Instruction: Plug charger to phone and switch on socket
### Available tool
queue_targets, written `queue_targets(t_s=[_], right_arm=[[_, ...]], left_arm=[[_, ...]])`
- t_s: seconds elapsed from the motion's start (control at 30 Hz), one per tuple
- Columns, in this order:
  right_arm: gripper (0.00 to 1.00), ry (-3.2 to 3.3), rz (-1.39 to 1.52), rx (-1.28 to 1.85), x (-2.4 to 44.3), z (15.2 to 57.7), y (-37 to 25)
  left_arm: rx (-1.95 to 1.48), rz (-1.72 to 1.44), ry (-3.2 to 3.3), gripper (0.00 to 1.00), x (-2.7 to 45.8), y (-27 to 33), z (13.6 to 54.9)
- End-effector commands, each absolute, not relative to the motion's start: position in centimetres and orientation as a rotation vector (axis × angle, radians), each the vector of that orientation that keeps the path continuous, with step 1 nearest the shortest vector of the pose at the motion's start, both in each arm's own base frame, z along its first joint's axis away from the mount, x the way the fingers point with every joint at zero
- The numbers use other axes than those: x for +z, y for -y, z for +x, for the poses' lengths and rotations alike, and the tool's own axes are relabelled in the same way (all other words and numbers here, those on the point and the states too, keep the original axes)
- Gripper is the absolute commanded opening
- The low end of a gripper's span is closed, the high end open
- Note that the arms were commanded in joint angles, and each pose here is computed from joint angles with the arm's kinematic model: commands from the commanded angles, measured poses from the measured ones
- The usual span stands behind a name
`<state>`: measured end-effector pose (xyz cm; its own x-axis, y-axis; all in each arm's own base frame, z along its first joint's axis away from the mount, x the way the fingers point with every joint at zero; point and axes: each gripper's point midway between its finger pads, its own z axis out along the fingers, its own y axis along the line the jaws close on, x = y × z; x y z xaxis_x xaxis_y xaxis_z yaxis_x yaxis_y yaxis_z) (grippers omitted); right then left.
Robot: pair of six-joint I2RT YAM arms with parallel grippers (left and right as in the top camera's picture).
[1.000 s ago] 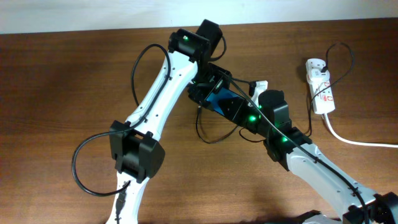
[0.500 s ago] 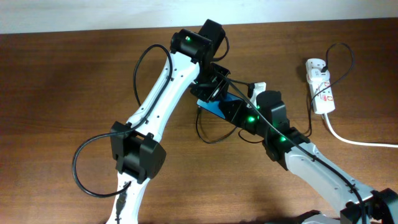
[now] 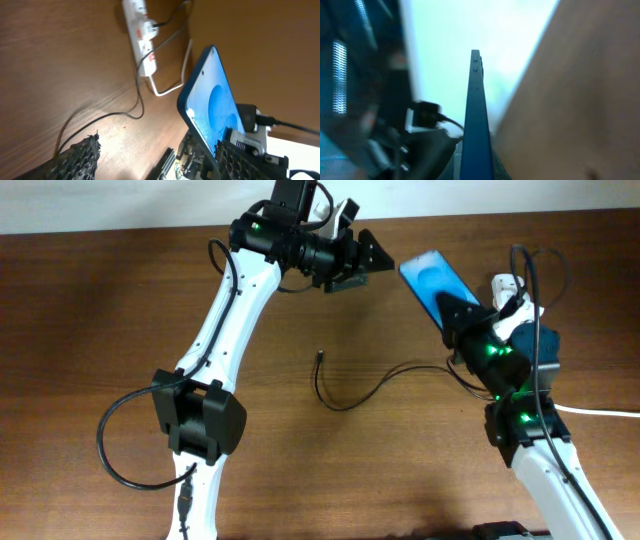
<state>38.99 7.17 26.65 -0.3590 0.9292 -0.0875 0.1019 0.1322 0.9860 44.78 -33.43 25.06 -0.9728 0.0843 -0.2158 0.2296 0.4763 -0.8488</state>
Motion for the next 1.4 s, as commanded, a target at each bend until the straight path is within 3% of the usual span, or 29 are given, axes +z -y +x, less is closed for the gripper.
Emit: queue_targets(t_s=[0.0,0.13,0.4,0.5,0.7,0.77,0.87,1.03,1.27,1.3,1.37], right_arm=[[0.04,-1.423,1.101,1.469,29.0,41.2,-8.1],[0.04,-1.312,1.029,1.578,28.6,43.8,-11.8],[0.04,-1.369,1.152,1.69,27.6,43.9,-16.8],[0.04,-1.38,1.149,1.695,27.5,43.8,-17.1],[0.04,-1.423,1.121,1.729,27.5,43.1,-18.7],[0.04,-1.428,1.118,1.732,27.5,43.0,-18.9],[0.04,-1.429,1.117,1.733,27.5,43.0,-19.0],[0.04,-1.433,1.115,1.736,27.5,43.0,-19.0],[0.51,-1.435,1.107,1.729,27.5,43.0,-19.0],[0.66,-1.435,1.106,1.727,27.5,43.0,-19.0],[0.86,-1.477,1.001,1.66,27.5,42.9,-19.2]], left_arm=[[-1.697,0.332,-2.461,0.79,28.5,34.2,44.3],[-1.836,0.273,-2.388,0.62,31.2,35.1,45.0],[-1.765,0.201,-2.374,0.59,31.1,35.1,46.5],[-1.745,0.186,-2.376,0.47,30.9,35.1,46.8],[-1.704,0.144,-2.382,0.42,30.6,34.9,47.4],[-1.696,0.134,-2.384,0.34,30.5,34.9,47.5],[-1.696,0.132,-2.387,0.04,30.5,34.9,47.5],[-1.696,0.132,-2.387,0.0,30.5,34.9,47.5],[-1.615,0.066,-2.405,0.0,29.6,33.8,48.6],[-1.607,0.058,-2.398,0.0,29.6,33.2,49.0],[-1.574,0.056,-2.38,0.0,29.5,31.4,50.0]])
